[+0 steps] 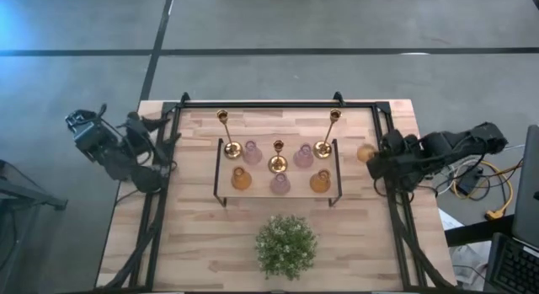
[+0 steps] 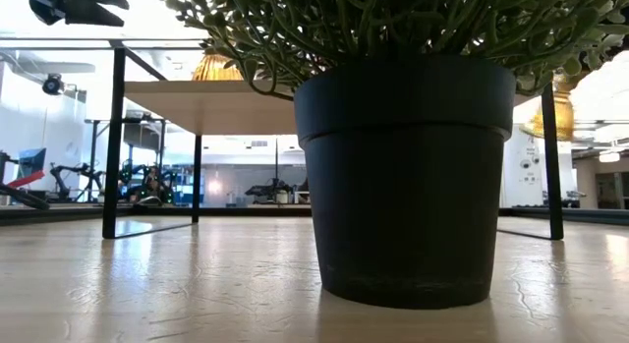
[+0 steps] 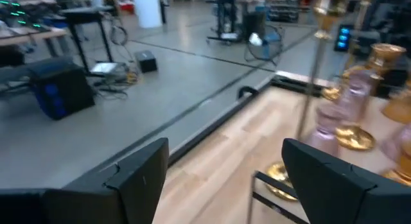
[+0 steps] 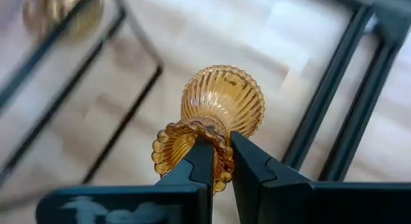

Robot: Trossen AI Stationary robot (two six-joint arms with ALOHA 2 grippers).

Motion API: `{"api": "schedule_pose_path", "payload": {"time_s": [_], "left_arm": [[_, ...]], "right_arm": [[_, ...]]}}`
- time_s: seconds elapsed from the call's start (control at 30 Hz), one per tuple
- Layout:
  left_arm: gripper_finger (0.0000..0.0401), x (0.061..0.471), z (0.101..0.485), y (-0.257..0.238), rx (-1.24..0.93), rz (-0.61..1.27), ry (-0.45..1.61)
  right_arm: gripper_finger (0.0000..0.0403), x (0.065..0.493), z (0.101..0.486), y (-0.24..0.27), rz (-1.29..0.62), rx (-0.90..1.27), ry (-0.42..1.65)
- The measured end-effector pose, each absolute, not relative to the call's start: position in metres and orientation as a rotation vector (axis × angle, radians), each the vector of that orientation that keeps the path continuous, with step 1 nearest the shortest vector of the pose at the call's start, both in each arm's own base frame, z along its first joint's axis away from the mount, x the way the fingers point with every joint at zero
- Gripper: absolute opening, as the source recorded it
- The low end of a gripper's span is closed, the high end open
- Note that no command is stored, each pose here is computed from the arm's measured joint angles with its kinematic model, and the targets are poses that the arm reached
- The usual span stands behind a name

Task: Pick & Place candle stick holders
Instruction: Put the yellow vase on the shelf

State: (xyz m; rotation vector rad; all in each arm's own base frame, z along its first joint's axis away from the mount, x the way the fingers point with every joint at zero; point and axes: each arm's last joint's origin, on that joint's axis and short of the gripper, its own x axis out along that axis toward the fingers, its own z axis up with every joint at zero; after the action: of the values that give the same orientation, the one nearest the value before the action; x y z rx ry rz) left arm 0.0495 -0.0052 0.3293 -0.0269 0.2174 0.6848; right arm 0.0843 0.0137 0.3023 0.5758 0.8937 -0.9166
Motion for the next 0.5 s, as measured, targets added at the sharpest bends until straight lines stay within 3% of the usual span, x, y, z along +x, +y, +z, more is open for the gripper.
{"api": "schedule_pose_path", "payload": {"time_s": [0.2, 0.5], "left_arm": [[0.0292, 0.043, 0.34, 0.003, 0.002, 0.757, 0.185], [0.0271, 0.043, 0.356, 0.004, 0.055, 0.799, 0.174]], "right_arm": [[0.0021, 0.092, 0.324, 0.0, -0.942, 0.494, 0.735], [0.0021, 0.099, 0.364, -0.027, -1.043, 0.41, 0.703]]}}
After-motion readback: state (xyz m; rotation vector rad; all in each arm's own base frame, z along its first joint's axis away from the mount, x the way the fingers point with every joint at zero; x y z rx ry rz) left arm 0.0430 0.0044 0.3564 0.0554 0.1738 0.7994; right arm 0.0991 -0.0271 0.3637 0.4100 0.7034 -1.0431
